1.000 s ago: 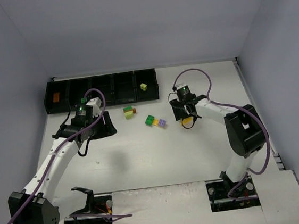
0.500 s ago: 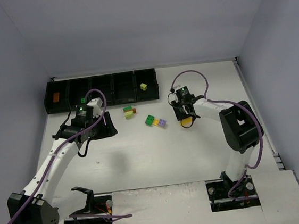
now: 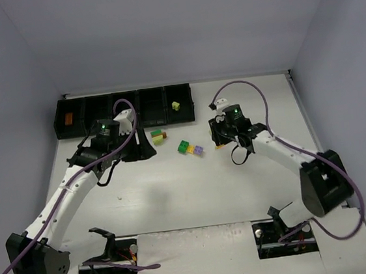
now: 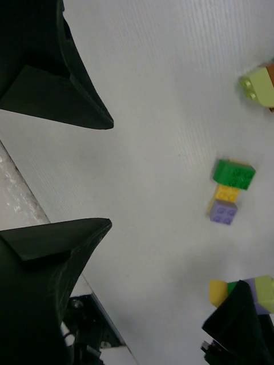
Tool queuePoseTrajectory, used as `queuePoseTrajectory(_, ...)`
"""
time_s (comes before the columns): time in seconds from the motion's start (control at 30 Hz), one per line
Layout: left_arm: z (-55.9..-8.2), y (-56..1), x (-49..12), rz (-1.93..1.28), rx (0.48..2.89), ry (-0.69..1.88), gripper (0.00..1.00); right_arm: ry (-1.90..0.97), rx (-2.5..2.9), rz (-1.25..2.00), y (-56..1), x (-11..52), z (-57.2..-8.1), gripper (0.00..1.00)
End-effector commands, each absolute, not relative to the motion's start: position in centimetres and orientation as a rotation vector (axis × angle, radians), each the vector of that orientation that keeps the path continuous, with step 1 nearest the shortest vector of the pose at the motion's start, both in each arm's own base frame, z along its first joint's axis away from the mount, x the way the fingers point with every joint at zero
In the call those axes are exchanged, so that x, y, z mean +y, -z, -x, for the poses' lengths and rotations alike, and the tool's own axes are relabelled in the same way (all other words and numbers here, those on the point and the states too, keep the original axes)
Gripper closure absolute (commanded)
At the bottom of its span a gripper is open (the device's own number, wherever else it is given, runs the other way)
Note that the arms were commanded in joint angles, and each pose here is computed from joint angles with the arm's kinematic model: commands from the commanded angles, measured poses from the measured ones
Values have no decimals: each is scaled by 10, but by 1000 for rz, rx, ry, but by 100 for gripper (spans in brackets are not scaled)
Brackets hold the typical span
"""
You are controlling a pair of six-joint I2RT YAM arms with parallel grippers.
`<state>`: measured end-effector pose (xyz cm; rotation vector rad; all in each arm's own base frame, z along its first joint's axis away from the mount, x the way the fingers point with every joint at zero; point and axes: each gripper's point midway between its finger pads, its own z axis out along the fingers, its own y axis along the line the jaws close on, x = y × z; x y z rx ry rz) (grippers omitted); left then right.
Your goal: Sort the legos into containers by color
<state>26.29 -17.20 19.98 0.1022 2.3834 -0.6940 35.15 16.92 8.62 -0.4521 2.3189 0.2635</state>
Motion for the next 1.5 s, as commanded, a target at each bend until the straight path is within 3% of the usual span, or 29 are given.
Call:
queuePoseTrajectory(0.0, -276, -254, -210, -163, 2215, 870, 42, -423, 2036, 573, -163, 208, -343, 100)
queuePoseTrajectory(0.07, -280, -267, -223, -154, 2185, 922, 34, -474, 1977, 619, -180, 213, -330, 100)
queuePoseTrajectory(0.3, -287, -309, -269, -158, 2077, 1084, 30, -583, 1815, 696, -228, 230, -295, 100)
queuePoseTrajectory(0.5, -299, -335, -297, -102, 1988, 1173, 31, -621, 1760, 735, -248, 236, -280, 100)
queuePoseTrajectory(1.0, -291, -314, -366, -183, 2046, 1199, 39, -630, 1727, 743, -263, 229, -264, 100)
queuePoseTrajectory(1.17, -291, -315, -371, -197, 2024, 1217, 58, -635, 1726, 739, -263, 227, -261, 100)
queuePoseTrajectory(1.3, -290, -324, -372, -203, 1985, 1238, 94, -627, 1737, 736, -258, 225, -259, 100)
queuePoseTrajectory(1.37, -290, -328, -372, -206, 1974, 1246, 100, -625, 1754, 735, -250, 224, -258, 100)
queuePoseTrajectory(1.47, -289, -332, -372, -214, 1967, 1252, 100, -614, 1780, 728, -239, 220, -257, 100)
